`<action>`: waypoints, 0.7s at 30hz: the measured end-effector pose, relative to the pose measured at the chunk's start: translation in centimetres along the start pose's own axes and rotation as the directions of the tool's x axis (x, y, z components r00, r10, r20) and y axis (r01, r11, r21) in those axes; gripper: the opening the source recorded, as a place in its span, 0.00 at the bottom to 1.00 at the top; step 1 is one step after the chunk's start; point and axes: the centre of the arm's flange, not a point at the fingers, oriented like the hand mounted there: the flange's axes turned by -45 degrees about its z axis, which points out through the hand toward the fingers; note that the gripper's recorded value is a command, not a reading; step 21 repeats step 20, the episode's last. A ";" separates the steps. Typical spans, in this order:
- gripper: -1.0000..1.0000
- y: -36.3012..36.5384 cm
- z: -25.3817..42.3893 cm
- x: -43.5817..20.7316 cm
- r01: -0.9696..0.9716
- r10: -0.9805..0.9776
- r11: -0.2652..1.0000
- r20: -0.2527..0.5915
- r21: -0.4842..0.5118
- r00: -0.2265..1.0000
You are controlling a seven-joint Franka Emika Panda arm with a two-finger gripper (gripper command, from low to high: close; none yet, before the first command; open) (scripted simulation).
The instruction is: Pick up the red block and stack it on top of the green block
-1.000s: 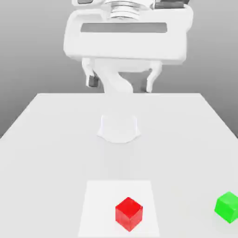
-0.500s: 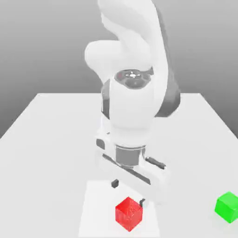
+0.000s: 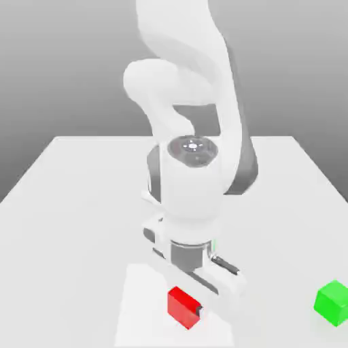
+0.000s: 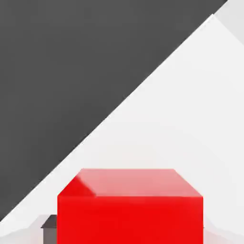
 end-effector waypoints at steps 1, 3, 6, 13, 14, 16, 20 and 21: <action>0.00 -1.0 -0.7 -0.7 0.006 -0.006 1.000 0.001 -0.001 1.000; 0.00 -4.1 -1.4 -3.3 0.022 -0.022 1.000 0.002 -0.002 1.000; 0.00 -9.0 -2.3 -8.2 0.050 -0.050 0.999 0.003 -0.002 0.999; 0.00 -16.8 -3.3 -20.9 0.101 -0.101 0.995 0.002 0.001 0.995; 0.00 -17.0 -2.3 -21.3 0.102 -0.102 0.995 0.002 0.002 0.995; 0.00 -17.1 0.4 -21.7 0.103 -0.103 0.995 0.002 0.001 0.995; 1.00 -17.1 1.4 -21.8 0.104 -0.104 0.995 0.002 0.001 0.995; 1.00 -17.1 1.4 -21.8 0.104 -0.104 0.995 0.002 0.001 0.995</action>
